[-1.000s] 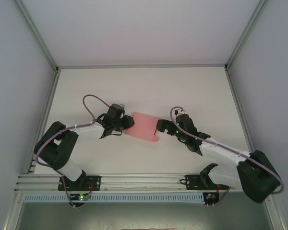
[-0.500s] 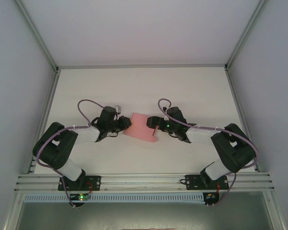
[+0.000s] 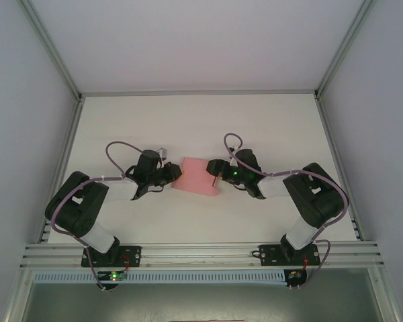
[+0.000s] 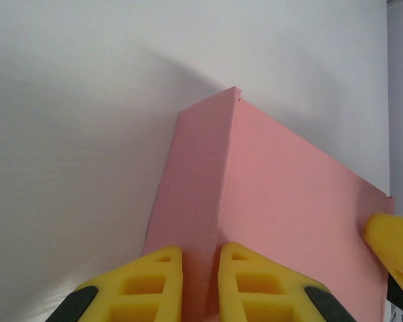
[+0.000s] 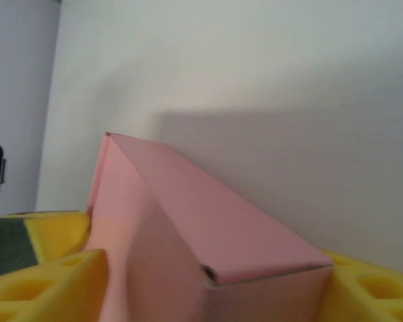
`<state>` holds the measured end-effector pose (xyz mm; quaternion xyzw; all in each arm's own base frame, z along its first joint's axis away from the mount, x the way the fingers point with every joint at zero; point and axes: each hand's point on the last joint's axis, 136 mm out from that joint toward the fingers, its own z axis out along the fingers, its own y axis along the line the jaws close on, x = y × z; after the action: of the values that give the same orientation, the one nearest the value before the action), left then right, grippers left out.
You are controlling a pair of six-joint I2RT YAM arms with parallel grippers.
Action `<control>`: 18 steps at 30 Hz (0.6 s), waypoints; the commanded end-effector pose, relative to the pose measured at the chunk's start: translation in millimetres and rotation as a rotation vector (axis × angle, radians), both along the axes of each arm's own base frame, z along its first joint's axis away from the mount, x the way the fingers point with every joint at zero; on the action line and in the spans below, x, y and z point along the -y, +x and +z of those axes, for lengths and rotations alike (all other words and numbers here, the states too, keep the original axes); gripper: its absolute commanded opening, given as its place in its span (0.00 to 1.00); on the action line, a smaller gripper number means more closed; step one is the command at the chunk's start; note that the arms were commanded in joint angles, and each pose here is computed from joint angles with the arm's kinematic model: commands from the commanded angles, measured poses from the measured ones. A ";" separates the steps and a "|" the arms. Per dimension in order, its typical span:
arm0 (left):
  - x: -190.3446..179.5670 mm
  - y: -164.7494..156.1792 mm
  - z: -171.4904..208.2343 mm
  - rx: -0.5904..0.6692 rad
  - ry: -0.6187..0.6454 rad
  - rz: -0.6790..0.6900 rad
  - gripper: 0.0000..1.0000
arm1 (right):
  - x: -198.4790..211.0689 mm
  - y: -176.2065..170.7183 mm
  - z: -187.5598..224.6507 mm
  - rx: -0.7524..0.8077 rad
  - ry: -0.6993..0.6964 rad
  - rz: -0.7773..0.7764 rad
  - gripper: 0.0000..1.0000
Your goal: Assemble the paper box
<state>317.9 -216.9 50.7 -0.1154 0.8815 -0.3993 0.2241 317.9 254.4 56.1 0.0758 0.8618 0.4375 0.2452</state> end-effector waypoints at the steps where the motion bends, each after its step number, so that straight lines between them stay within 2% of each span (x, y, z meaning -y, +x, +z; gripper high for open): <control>1: -20.7 -35.0 -52.3 -0.202 0.114 0.020 0.11 | -28.3 -15.9 41.0 0.083 0.150 0.144 0.61; 3: -20.9 -33.0 -49.6 -0.194 0.116 0.024 0.11 | -27.0 -17.8 45.8 0.095 0.154 0.145 0.59; 5: -18.4 -30.1 -43.5 -0.175 0.105 0.016 0.14 | -24.5 -19.2 49.1 0.104 0.151 0.138 0.52; 8: -8.9 -21.7 -21.6 -0.099 0.077 -0.029 0.25 | -21.1 -20.2 53.1 0.110 0.147 0.129 0.47; 10: -2.4 -13.2 5.7 0.005 0.071 -0.073 0.39 | -17.9 -20.2 57.0 0.112 0.144 0.115 0.44; 12: -1.5 -4.6 42.4 0.149 0.138 -0.112 0.65 | -13.5 -20.5 62.7 0.106 0.143 0.103 0.43; 13: -4.3 -1.1 63.2 0.232 0.211 -0.127 0.79 | -9.3 -19.7 66.3 0.100 0.147 0.089 0.43; 14: -8.1 1.5 83.9 0.315 0.290 -0.141 0.98 | -5.7 -19.4 70.6 0.093 0.155 0.079 0.43; 16: -12.2 0.9 123.6 0.508 0.444 -0.216 1.00 | 3.8 -18.9 80.4 0.066 0.181 0.057 0.46; 18: -7.2 -6.8 150.8 0.675 0.504 -0.330 1.00 | 14.1 -19.7 87.7 0.015 0.216 0.029 0.46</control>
<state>318.6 -221.2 176.1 0.0803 0.8595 -0.3208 0.3898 302.7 249.2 132.6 0.0629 0.8148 0.5123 0.2640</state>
